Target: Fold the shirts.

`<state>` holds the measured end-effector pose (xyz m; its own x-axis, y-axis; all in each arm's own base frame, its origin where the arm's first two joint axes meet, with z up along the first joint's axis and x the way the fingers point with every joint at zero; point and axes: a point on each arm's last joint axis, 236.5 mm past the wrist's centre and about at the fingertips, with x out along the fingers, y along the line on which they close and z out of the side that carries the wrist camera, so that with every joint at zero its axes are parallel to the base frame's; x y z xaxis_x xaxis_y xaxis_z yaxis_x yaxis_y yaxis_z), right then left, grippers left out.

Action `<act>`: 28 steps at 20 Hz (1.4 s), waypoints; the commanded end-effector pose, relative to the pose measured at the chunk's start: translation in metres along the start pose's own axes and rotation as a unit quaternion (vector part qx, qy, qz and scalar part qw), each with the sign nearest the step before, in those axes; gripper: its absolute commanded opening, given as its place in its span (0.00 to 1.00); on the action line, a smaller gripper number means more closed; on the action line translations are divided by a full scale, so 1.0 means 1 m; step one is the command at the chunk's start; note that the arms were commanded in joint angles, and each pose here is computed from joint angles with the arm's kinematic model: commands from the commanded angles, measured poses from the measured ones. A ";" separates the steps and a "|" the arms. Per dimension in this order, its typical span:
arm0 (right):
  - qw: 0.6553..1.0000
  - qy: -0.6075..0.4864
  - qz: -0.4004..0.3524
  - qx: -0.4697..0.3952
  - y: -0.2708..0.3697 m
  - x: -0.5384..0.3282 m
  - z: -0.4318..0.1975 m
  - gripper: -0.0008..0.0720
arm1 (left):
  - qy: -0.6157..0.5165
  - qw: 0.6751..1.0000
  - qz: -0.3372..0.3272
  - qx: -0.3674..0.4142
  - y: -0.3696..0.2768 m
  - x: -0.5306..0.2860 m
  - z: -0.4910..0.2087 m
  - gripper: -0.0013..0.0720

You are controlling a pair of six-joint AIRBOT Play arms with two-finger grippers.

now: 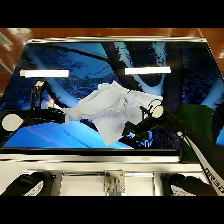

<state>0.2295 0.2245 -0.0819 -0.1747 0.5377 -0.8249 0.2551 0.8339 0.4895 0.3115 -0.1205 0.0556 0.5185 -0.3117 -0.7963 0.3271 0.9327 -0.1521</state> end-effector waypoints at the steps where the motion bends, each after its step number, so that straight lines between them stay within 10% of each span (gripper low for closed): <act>1: 0.996 -0.057 0.020 0.062 0.006 0.030 0.010 0.92 | -0.001 1.000 0.000 0.001 0.000 0.000 0.000 0.07; 11: 0.980 -0.111 0.069 0.148 0.019 0.052 0.049 0.89 | 0.000 1.000 0.000 0.000 0.000 0.000 0.000 0.07; 13: 0.977 -0.123 0.077 0.155 0.021 0.051 0.056 0.62 | 0.000 1.000 0.000 0.001 0.000 0.000 0.000 0.07; 15: 0.977 -0.133 0.087 0.140 0.031 0.046 0.063 0.13 | -0.001 1.000 0.000 0.001 0.000 0.000 0.000 0.07; 20: 0.974 -0.177 0.114 -0.083 0.105 -0.024 0.073 0.10 | -0.013 0.999 0.032 0.021 0.015 -0.010 0.010 0.07; 24: 0.897 -0.299 0.053 -0.320 0.155 -0.190 0.052 0.10 | -0.125 0.988 0.086 0.006 0.046 -0.095 0.083 0.07; 28: 0.763 -0.566 0.008 -0.314 0.168 -0.424 -0.011 0.10 | -0.353 0.923 0.157 0.008 0.048 -0.290 0.167 0.07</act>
<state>0.3613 0.2208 0.2259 0.5962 0.5887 -0.5459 -0.3931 0.8069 0.4409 0.3414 -0.0470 0.2574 0.8636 -0.1620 -0.4775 0.1800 0.9836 -0.0082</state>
